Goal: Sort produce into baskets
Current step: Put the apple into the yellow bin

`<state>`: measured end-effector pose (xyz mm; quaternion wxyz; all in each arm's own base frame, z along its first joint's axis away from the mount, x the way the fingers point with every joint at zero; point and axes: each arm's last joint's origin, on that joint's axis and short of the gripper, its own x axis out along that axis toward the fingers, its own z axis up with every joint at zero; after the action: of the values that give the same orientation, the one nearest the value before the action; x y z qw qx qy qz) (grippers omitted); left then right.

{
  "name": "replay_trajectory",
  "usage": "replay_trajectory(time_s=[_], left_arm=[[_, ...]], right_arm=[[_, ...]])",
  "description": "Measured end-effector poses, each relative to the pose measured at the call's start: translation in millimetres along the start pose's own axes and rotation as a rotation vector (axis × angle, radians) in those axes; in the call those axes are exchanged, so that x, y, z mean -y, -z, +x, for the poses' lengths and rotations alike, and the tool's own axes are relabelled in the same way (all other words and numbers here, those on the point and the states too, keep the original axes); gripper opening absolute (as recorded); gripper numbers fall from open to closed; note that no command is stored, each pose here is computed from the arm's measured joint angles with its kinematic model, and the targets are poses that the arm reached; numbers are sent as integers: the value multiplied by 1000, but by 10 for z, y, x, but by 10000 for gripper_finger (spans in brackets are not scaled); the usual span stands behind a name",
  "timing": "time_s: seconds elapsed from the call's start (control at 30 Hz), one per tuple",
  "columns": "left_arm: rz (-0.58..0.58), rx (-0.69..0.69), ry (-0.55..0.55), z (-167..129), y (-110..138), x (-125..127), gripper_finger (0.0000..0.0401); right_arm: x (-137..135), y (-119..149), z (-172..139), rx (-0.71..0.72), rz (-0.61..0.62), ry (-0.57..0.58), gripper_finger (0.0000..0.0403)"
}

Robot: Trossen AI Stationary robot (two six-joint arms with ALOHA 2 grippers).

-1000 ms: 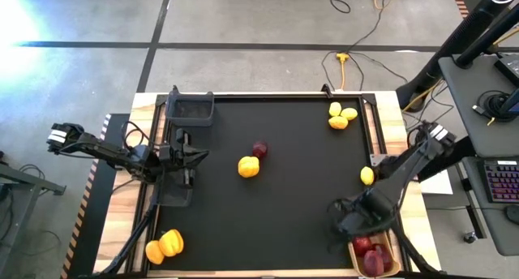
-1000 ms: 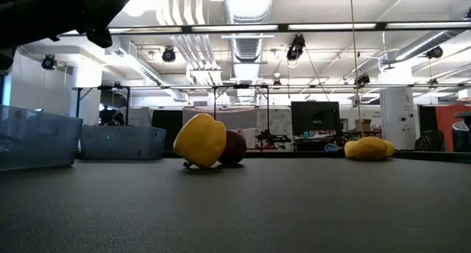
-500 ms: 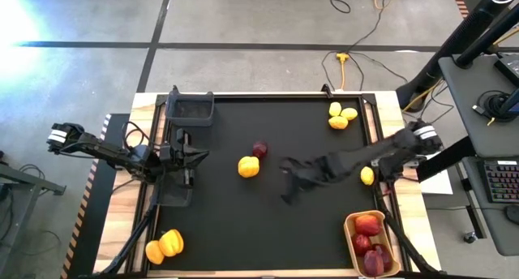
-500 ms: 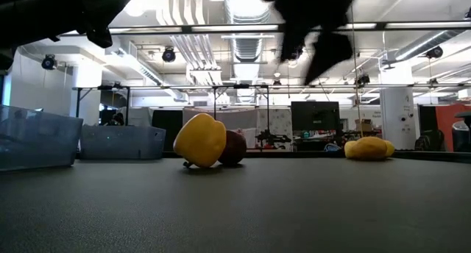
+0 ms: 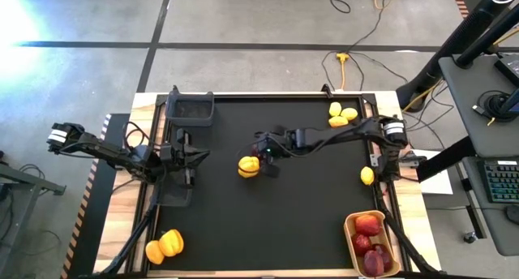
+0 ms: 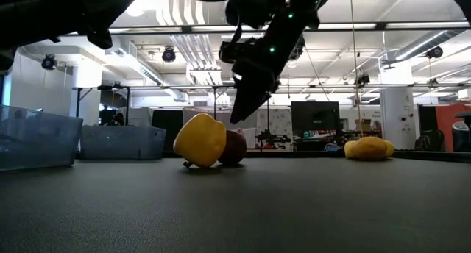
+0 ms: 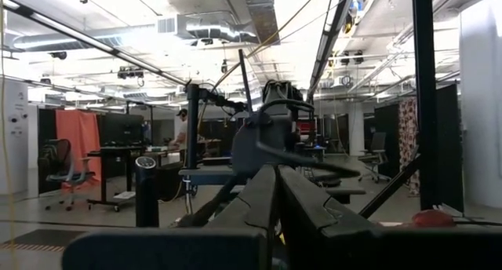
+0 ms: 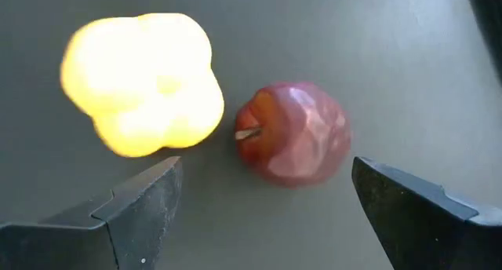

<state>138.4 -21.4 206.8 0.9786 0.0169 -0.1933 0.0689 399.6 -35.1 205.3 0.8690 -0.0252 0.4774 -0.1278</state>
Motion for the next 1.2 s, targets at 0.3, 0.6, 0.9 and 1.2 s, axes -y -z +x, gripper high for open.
replay_trajectory(time_s=[0.3, 0.6, 0.9, 1.2], left_arm=[[4, -9, 0, 6, 16, 4, 0], [-8, 25, -8, 5, -19, -4, 0], [-3, 115, -33, 1, -108, -31, 0], [-16, 120, -55, 0, -114, -39, 0]], right_arm=[[202, -176, 61, 21, -230, -3, 364], [466, -91, 163, 31, -285, -125, 364], [475, 12, 286, 110, -309, -219, 364], [446, 92, 384, 177, -293, -207, 364]])
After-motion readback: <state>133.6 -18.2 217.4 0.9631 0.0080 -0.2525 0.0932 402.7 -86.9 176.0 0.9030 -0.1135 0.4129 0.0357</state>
